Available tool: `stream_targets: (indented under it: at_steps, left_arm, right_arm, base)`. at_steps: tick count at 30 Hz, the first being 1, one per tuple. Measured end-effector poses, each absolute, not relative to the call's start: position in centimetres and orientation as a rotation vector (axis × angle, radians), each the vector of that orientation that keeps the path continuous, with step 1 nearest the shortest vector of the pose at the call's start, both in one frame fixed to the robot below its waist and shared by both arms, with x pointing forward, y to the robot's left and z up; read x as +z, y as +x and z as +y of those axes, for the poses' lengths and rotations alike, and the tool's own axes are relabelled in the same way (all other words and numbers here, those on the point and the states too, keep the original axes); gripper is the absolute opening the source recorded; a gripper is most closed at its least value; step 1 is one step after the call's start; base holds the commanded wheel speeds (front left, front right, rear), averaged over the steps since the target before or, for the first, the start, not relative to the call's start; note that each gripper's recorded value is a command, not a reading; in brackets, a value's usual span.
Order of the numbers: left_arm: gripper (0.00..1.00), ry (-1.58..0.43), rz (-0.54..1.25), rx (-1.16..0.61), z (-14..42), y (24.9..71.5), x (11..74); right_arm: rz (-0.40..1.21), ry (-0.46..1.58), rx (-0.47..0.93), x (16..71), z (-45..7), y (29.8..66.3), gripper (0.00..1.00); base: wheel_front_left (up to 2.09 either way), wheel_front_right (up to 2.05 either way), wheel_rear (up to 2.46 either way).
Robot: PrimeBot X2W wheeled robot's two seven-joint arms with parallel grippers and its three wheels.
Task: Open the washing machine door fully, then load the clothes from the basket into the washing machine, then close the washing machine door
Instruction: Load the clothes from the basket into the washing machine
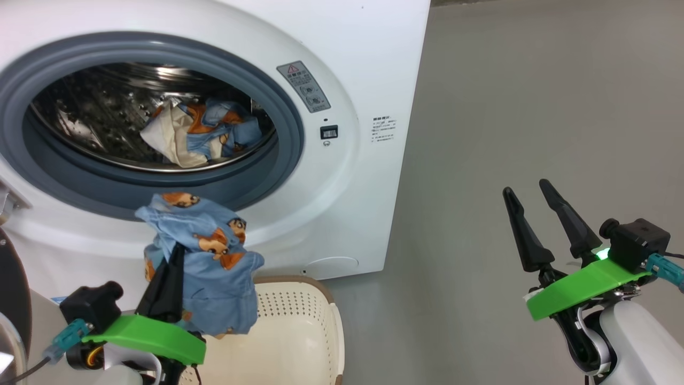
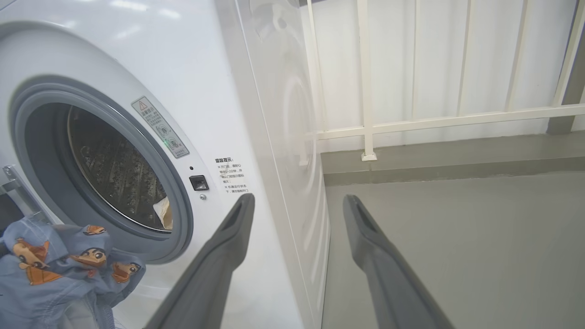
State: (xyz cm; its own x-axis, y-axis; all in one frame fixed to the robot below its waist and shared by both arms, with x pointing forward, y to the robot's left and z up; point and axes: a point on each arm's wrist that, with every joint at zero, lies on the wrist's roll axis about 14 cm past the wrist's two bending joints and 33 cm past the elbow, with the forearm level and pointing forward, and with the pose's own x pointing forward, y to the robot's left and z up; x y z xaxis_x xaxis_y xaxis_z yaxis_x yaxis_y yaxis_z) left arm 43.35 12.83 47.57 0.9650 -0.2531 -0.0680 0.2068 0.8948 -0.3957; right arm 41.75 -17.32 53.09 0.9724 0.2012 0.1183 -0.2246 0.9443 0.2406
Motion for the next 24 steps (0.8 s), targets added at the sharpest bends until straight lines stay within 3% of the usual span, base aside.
stream_targets:
  at_steps: [9, 24]
  left_arm:
    - [0.00, -0.333, -0.002, -0.202, 13.6, 42.6, 51.0]
    - [0.00, -0.340, -0.019, -0.193, 13.6, 42.0, 51.6]
  right_arm:
    - [-0.092, 0.255, 0.213, 53.1, -17.5, 40.9, 1.00]
    - [-0.084, 0.250, 0.216, 52.8, -17.6, 40.7, 1.00]
  base:
    - [0.00, 0.00, 0.00]
    - [0.00, 0.00, 0.00]
